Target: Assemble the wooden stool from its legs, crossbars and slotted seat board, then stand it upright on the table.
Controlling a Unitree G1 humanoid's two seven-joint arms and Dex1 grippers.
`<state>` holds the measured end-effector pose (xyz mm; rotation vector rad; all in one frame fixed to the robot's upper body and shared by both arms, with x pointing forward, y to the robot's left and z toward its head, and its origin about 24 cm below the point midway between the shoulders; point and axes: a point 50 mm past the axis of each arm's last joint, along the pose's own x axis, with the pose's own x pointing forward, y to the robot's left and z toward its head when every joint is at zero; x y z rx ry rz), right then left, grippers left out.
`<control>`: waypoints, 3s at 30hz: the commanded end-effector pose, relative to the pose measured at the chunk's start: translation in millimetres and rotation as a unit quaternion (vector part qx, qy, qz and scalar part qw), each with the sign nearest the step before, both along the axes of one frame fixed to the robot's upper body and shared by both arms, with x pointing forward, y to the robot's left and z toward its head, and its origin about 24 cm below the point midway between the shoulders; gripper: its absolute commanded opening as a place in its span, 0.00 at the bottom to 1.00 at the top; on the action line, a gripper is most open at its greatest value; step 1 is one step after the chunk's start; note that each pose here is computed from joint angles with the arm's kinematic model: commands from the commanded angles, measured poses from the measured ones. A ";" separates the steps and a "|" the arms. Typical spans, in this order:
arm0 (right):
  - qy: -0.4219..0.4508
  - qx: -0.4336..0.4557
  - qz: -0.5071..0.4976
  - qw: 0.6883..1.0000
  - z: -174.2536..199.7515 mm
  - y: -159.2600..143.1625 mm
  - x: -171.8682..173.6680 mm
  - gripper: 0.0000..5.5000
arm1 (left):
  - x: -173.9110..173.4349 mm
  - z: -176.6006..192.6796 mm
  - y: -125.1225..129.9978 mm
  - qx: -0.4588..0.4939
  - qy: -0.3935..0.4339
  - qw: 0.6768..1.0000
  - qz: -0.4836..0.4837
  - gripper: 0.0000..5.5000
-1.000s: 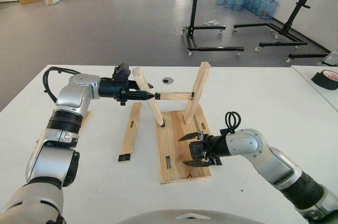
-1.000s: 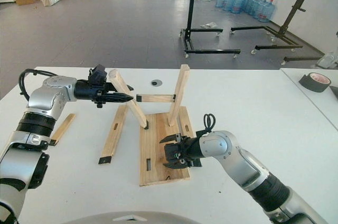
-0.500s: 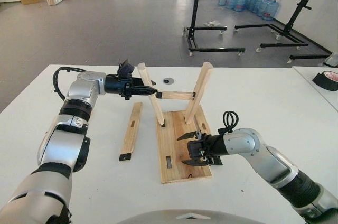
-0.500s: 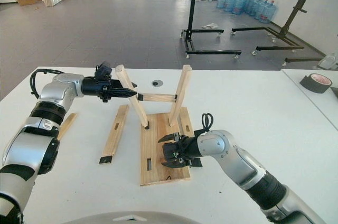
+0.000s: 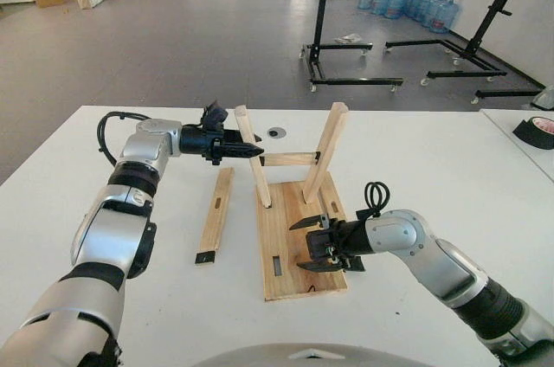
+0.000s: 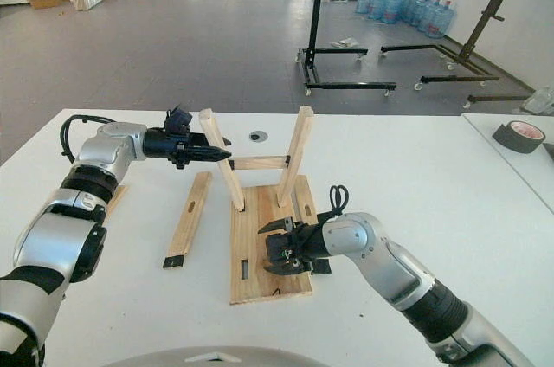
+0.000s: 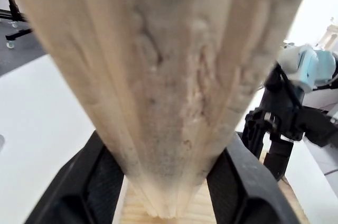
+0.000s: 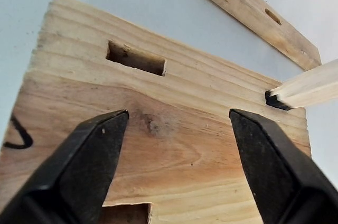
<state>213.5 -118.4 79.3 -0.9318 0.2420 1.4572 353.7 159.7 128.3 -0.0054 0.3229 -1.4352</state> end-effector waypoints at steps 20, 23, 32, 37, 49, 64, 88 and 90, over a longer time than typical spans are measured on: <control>-0.228 -0.016 -0.139 0.963 -0.6 26.2 60.9 0.64 | -76.4 -103.8 -5.8 0.123 0.124 0.985 0.001 0.37; -0.148 -0.046 -0.133 0.979 -18.7 19.8 44.3 0.64 | -76.6 -102.8 -7.8 0.113 0.124 0.986 0.008 0.37; -0.302 0.298 -0.323 0.846 98.1 3.5 76.9 0.64 | -90.7 -105.7 -2.3 0.096 0.129 0.986 0.030 0.37; -0.323 0.454 -0.408 0.723 134.8 -35.6 68.9 0.64 | -94.0 -104.9 0.8 0.096 0.128 0.986 0.038 0.37; -0.137 0.454 -0.466 0.747 77.3 10.0 55.1 0.64 | -87.6 -97.5 -2.3 0.106 0.110 0.988 0.027 0.37; 0.169 0.415 -0.314 0.837 47.8 56.8 25.6 0.64 | -70.3 -76.8 -23.2 0.107 0.067 0.992 -0.008 0.37; 0.084 0.475 -0.410 0.774 48.5 26.3 49.8 0.64 | -45.4 -62.1 -40.6 0.107 0.007 0.994 -0.013 0.51; 0.024 0.508 -0.426 0.748 61.1 15.6 57.5 0.64 | -38.3 -56.8 -38.2 0.105 -0.013 0.994 0.022 0.56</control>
